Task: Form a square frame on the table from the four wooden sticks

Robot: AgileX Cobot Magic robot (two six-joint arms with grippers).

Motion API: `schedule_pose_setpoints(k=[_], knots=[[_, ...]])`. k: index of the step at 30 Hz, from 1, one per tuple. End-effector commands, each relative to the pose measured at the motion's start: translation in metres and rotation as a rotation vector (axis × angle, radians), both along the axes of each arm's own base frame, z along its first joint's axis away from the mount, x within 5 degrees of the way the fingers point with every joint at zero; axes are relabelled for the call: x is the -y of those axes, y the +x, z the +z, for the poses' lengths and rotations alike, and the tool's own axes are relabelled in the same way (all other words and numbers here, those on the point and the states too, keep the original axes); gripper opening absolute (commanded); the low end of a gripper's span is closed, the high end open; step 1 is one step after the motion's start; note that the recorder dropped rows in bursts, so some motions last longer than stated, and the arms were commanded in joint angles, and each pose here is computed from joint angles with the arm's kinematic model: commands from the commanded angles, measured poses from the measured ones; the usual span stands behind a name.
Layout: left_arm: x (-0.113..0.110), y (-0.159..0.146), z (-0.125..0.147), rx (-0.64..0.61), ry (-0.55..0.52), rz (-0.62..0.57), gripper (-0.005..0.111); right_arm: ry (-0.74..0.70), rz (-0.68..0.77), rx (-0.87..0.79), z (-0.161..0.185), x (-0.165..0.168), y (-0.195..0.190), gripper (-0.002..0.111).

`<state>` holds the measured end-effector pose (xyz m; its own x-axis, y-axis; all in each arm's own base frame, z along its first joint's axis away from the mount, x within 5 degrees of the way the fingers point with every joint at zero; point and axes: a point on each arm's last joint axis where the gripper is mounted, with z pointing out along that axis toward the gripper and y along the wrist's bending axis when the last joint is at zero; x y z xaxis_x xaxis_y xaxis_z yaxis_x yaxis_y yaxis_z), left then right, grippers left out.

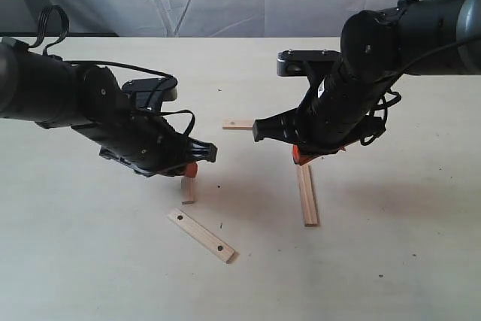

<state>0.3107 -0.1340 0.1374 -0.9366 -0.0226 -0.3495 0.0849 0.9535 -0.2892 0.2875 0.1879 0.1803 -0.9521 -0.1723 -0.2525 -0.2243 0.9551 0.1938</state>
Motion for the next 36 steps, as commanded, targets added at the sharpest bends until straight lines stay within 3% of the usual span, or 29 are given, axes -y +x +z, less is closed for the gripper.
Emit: schedule_pose_setpoints(k=[1, 8, 18, 23, 31, 36], knots=[[0.004, 0.003, 0.002, 0.005, -0.022, 0.032, 0.035, -0.014, 0.013, 0.029, 0.003, 0.003, 0.002, -0.001], [0.004, 0.004, -0.016, -0.089, -0.003, 0.063, 0.035, -0.020, 0.022, 0.045, 0.003, 0.003, 0.003, -0.001], [-0.003, 0.010, 0.003, -0.055, 0.093, 0.074, 0.033, -0.042, 0.044, 0.073, 0.004, 0.005, 0.005, -0.001], [0.000, 0.007, 0.009, -0.059, 0.077, 0.079, 0.033, -0.039, 0.045, 0.082, 0.004, 0.004, 0.005, -0.001], [-0.001, 0.004, 0.053, 0.040, 0.061, 0.052, 0.033, -0.030, 0.035, 0.074, 0.004, 0.004, 0.005, -0.001], [-0.005, 0.000, 0.055, 0.008, 0.104, 0.042, 0.033, 0.002, -0.050, 0.044, 0.004, 0.018, 0.013, -0.001]])
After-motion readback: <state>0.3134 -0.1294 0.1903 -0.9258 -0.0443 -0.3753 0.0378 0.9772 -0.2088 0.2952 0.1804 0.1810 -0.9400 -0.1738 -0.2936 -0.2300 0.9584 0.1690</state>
